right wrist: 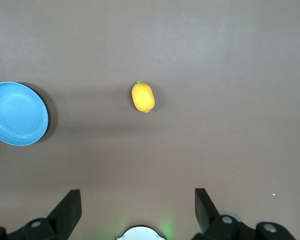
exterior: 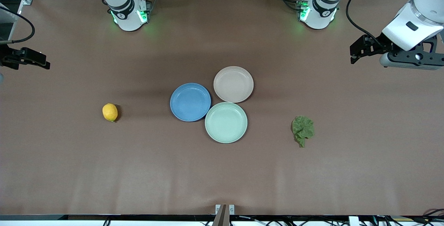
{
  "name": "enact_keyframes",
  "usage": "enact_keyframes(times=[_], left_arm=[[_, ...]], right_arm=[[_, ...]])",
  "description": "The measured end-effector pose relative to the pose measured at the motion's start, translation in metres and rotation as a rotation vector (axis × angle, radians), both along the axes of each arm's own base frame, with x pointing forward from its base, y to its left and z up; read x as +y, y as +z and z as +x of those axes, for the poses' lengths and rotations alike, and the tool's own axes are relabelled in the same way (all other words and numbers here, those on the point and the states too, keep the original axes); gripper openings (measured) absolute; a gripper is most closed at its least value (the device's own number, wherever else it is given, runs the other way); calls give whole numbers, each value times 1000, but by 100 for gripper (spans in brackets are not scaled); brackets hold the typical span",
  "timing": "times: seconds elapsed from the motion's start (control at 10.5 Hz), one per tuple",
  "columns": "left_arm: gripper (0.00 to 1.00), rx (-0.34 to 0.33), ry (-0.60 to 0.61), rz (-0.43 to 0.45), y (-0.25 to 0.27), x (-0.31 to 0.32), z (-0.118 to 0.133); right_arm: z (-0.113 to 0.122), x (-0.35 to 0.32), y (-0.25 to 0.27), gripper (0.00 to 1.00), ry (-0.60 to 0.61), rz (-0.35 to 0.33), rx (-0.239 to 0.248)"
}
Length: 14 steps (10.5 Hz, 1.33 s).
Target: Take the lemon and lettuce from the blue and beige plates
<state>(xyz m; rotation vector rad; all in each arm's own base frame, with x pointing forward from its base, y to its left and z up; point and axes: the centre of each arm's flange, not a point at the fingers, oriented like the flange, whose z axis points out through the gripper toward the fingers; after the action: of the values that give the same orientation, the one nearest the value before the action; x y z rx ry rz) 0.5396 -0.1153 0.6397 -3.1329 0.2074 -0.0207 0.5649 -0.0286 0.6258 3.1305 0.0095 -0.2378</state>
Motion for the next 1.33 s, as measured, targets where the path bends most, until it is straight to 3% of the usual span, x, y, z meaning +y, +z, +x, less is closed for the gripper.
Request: enact_keyframes(times=[0.76,1.33], left_arm=[[100,4,-2,0,-2,-1,1],[100,5,-2,0,-3,-1,1]], right_arm=[[13,16,-11,100,28,-5,-67],[15,21,-11,100,35,-1,-77]])
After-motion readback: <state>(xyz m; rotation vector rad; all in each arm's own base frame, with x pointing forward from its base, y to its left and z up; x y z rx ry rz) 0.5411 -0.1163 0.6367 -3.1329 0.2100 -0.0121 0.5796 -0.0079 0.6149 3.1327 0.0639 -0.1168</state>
